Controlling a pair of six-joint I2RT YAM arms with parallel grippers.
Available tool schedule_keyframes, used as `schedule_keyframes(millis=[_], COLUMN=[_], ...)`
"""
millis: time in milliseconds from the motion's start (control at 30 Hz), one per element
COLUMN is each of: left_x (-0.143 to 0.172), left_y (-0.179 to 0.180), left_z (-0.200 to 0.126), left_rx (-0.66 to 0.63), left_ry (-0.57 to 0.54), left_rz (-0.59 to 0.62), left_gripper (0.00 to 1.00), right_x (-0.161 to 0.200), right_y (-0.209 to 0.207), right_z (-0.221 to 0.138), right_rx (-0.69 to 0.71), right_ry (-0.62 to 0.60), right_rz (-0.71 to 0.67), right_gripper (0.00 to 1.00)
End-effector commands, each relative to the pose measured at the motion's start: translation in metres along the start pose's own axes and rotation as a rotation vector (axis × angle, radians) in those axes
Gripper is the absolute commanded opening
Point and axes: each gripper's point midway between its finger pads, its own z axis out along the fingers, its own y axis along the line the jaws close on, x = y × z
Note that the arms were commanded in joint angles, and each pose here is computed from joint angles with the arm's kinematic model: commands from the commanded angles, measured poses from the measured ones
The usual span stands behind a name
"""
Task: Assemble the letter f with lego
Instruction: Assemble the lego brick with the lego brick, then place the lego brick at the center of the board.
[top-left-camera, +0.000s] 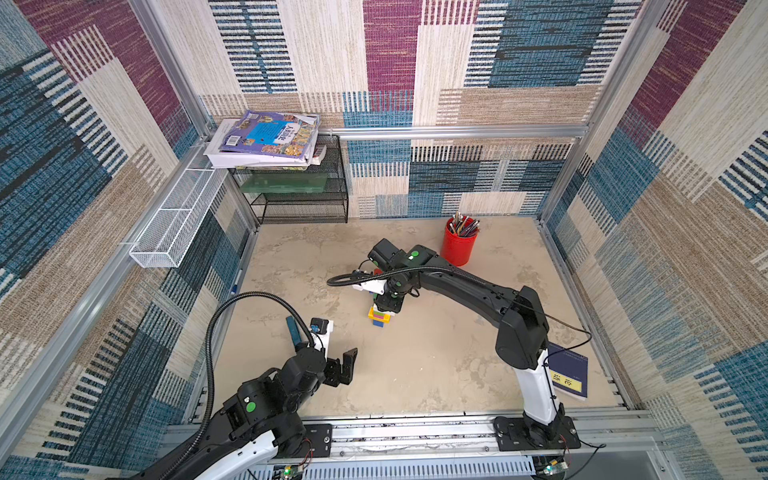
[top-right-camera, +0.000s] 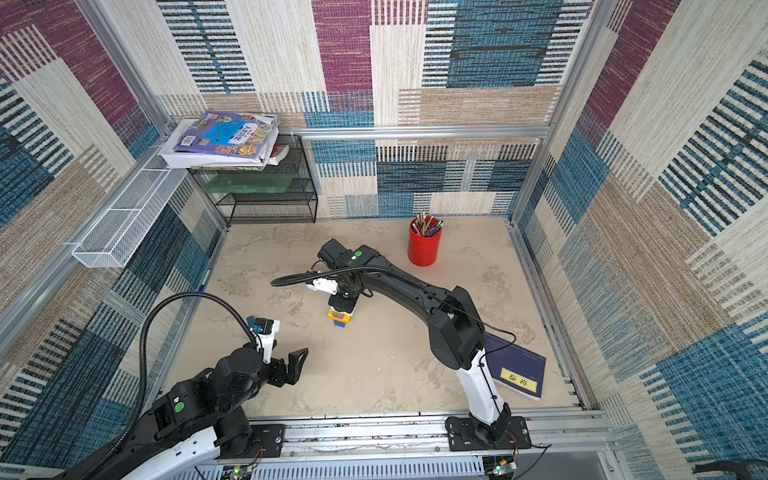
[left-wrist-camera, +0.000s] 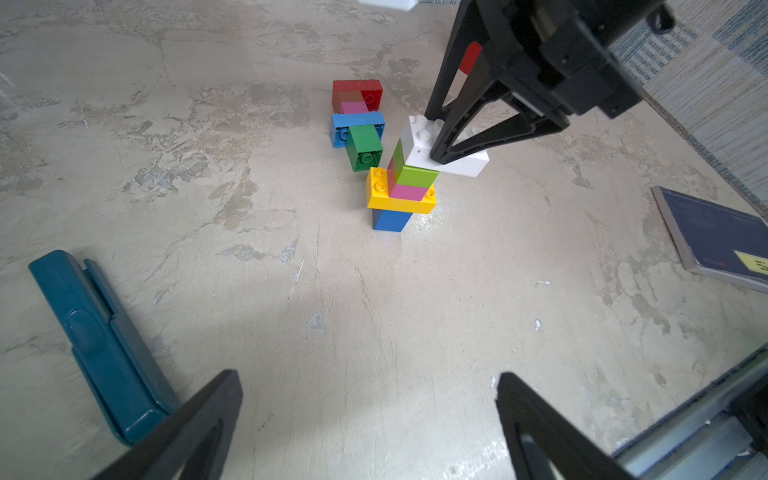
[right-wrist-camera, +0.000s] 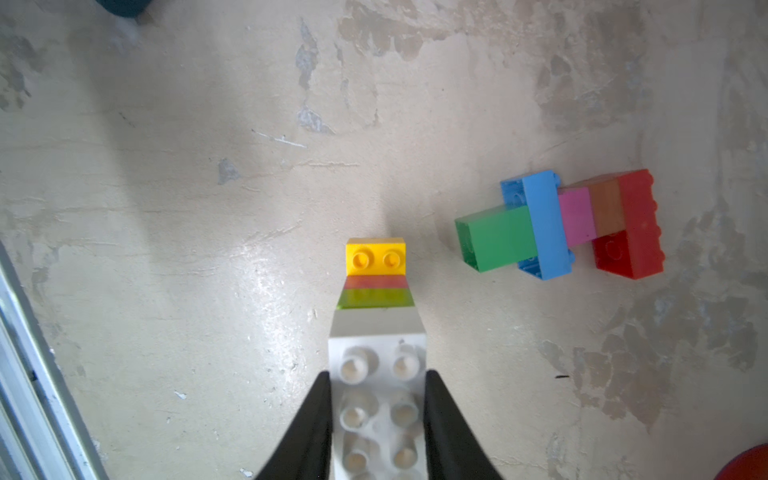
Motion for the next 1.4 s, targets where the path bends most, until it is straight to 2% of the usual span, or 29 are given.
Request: schedule_keyframes(millis=[0, 867, 1200, 1367], left_x=[-0.005, -0.002, 0.000, 0.001], left_y=[0.000, 0.001, 0.001, 0.001], left_z=[0.000, 0.002, 0.003, 0.003], left_rx=[-0.003, -0.007, -0.007, -0.010], left_ry=[-0.021, -0.014, -0.012, -0.009], left_rz=[-0.019, -0.013, -0.017, -0.017], left_gripper=[0.99, 0.99, 0.99, 0.99], right_x=[0.029, 0.045, 0.045, 0.025], right_y=[0.014, 0.024, 0.022, 0.010], right_z=[0.011, 0.054, 0.053, 0.036], right_rx=[-0.060, -0.054, -0.041, 0.011], right_ry=[0.126, 0.259, 0.262, 0.200], right_rz=[0.002, -0.002, 0.003, 0.011], right_gripper=[0.23, 0.20, 0.18, 0.17])
